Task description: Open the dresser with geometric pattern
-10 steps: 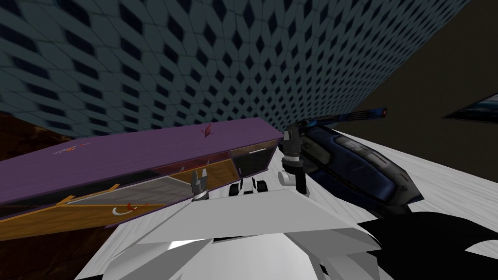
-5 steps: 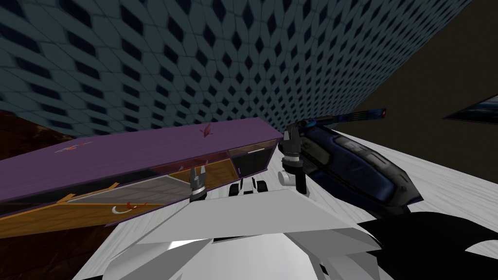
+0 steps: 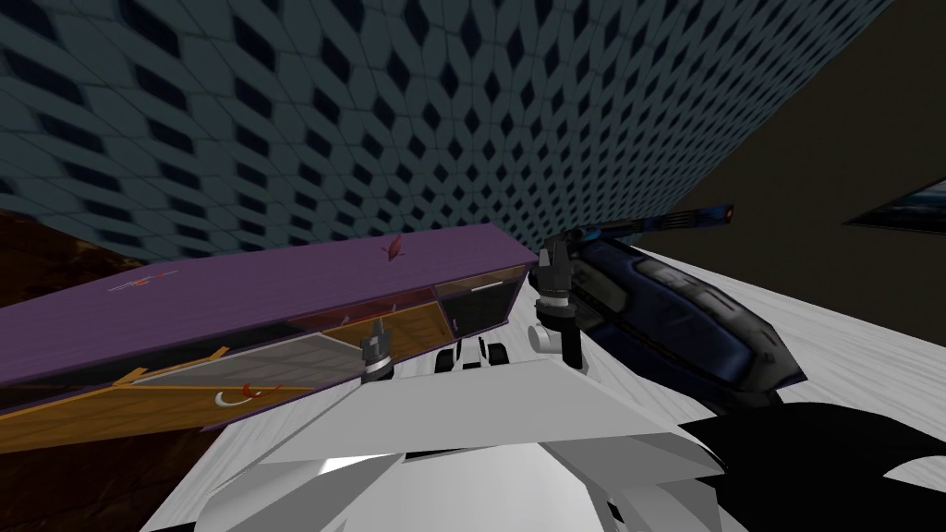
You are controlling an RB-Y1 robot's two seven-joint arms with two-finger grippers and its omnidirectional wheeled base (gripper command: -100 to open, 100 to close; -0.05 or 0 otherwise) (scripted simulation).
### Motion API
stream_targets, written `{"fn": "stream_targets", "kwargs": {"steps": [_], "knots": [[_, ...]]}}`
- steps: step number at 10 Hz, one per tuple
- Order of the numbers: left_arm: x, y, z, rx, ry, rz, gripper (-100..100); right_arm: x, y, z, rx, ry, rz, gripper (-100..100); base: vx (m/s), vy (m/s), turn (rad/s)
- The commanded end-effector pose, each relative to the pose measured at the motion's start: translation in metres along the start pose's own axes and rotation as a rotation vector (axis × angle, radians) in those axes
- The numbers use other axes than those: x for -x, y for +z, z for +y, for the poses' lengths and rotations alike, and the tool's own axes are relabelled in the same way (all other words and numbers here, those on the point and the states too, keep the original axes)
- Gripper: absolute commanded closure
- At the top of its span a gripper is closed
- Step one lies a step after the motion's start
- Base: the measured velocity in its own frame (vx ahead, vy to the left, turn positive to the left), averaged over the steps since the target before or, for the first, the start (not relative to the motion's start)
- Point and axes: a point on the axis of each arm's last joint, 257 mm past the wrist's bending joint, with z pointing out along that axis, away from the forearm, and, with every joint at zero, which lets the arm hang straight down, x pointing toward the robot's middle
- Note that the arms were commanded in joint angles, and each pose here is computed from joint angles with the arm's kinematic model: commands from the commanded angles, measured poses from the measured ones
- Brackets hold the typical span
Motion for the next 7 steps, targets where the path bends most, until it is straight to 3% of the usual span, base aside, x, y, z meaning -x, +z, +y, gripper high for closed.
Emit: {"fn": "stream_targets", "kwargs": {"steps": [1,2,3,4,5,6,7], "knots": [[-0.004,-0.013,0.002,0.001,0.001,-0.002,100,0.000,0.000,0.000,0.000,0.000,0.000,0,0.006,0.024,-0.009],[-0.007,-0.021,0.001,0.001,0.001,-0.003,100,0.000,0.000,0.000,0.000,0.000,0.000,0,0.010,0.029,-0.012],[-0.005,-0.017,0.003,0.005,0.001,-0.003,100,0.000,0.000,0.000,0.000,0.000,0.000,0,0.005,0.014,-0.002],[-0.003,-0.008,-0.001,-0.011,0.001,0.001,-100,0.000,0.000,0.000,0.000,0.000,0.000,0,-0.007,-0.071,0.002],[-0.002,-0.002,-0.003,-0.017,0.000,0.003,-100,0.000,0.000,0.000,0.000,0.000,0.000,0,-0.011,-0.140,0.007],[-0.003,-0.006,-0.004,-0.015,0.001,0.002,-100,0.000,0.000,0.000,0.000,0.000,0.000,0,-0.004,-0.069,0.006],[0.001,0.006,-0.003,-0.014,0.000,0.003,-100,0.000,0.000,0.000,0.000,0.000,0.000,0,-0.006,-0.033,0.012]]}}
